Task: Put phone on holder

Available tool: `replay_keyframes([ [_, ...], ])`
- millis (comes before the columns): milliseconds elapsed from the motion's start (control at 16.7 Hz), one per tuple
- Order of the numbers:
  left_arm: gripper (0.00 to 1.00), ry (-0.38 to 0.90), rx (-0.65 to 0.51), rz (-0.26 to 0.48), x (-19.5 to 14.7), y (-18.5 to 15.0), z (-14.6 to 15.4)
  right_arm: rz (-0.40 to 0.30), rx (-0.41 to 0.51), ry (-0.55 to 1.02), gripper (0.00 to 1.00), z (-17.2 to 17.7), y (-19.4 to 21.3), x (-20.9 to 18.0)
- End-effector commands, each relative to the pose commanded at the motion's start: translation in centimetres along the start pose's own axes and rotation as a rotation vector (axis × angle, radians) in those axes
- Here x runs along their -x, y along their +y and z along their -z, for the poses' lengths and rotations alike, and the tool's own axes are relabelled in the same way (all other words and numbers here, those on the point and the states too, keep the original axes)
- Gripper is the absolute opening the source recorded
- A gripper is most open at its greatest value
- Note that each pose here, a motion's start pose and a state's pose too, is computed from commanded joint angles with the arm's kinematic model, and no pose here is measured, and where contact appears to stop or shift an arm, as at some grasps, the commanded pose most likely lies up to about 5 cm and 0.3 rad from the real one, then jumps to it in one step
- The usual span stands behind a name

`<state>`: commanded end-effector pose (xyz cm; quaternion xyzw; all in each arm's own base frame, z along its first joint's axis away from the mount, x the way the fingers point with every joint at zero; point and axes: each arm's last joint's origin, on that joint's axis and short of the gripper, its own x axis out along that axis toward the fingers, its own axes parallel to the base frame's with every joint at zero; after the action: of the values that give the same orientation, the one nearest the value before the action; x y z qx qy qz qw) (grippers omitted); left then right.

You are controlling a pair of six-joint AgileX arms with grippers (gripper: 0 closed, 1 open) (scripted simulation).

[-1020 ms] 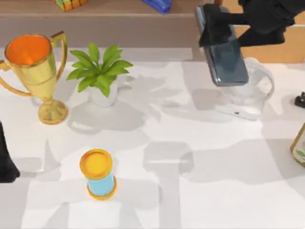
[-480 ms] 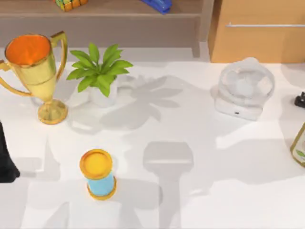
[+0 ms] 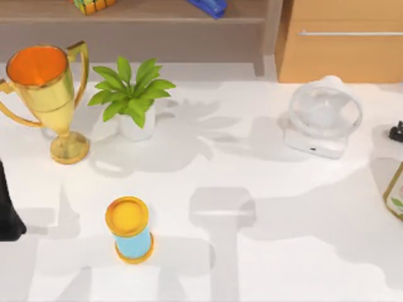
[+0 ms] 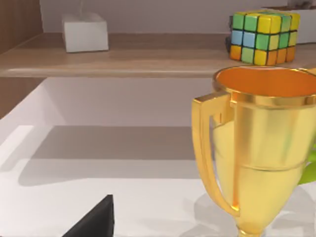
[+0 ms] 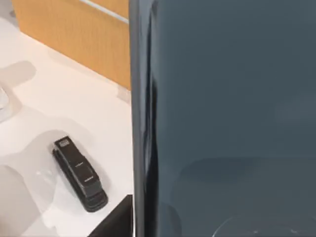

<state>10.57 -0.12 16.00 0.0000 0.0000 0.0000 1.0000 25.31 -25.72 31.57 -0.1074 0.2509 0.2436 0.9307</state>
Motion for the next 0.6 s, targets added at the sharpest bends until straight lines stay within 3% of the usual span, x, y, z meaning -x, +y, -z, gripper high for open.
replay_keyframes([
  [360,1.00,0.000,0.000,0.000,0.0,0.0,0.0,0.039,-0.065,-0.081,0.00,9.4,-0.7,3.4],
  [600,1.00,0.000,0.000,0.000,0.0,0.0,0.0,0.040,-0.091,-0.100,0.00,11.3,-0.5,3.7],
])
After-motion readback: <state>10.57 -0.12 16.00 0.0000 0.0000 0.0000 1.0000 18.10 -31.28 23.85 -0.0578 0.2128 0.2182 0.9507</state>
